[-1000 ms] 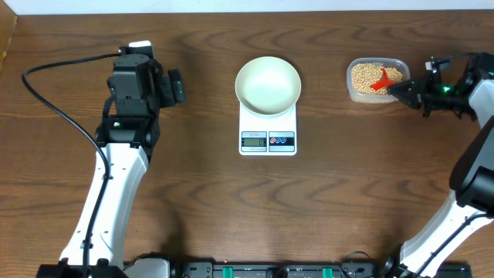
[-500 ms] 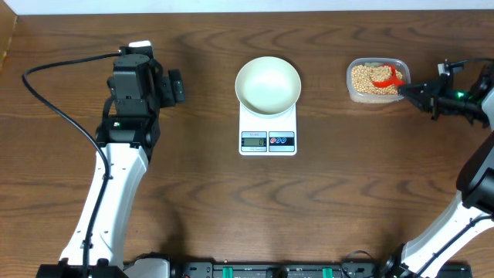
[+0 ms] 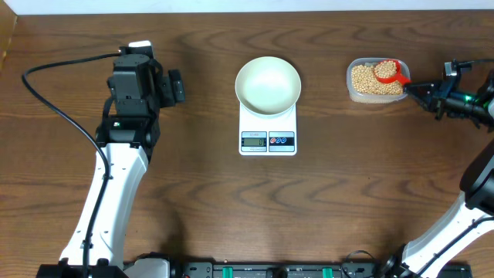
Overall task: Scoop item into bowl and weigh 50g on scale
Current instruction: 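Lift the filled red scoop out of the tub with the right gripper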
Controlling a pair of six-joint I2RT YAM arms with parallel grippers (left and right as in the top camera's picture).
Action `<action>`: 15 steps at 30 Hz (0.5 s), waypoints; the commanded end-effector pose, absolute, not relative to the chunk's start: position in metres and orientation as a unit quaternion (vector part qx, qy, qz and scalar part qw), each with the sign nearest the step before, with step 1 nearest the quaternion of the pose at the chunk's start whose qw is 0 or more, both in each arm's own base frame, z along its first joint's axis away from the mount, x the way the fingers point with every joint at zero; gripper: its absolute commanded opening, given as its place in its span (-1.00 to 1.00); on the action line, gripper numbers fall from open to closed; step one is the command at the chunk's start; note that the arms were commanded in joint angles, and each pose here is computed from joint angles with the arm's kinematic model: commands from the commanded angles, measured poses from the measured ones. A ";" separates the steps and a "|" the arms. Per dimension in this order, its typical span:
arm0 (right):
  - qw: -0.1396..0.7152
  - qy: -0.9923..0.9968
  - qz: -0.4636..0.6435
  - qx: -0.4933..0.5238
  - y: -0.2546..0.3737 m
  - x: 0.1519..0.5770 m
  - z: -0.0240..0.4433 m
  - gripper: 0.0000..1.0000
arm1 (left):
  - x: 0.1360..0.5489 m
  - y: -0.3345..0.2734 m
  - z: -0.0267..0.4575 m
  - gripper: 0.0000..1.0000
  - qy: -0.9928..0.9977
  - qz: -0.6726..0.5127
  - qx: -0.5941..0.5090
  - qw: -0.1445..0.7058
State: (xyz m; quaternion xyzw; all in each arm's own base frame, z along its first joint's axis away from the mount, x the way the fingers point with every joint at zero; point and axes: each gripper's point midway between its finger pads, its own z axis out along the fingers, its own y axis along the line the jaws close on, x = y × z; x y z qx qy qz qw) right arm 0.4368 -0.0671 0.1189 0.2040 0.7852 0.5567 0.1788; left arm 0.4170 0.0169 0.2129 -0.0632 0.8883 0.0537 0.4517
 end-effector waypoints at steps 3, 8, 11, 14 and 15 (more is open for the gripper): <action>0.209 0.760 0.592 0.169 -0.064 0.436 0.135 -0.98 | 0.419 0.017 0.213 0.97 0.889 0.054 -0.055 0.452; 0.220 0.743 0.614 0.155 -0.061 0.437 0.146 -0.98 | 0.419 0.017 0.213 0.97 0.889 0.054 -0.055 0.452; 0.227 0.727 0.632 0.141 -0.057 0.439 0.155 -0.98 | 0.419 0.017 0.213 0.97 0.889 0.054 -0.055 0.452; 0.229 0.716 0.646 0.132 -0.052 0.439 0.162 -0.98 | 0.419 0.017 0.213 0.97 0.889 0.054 -0.055 0.452; 0.232 0.711 0.651 0.126 -0.050 0.440 0.165 -0.98 | 0.419 0.017 0.213 0.97 0.889 0.054 -0.055 0.451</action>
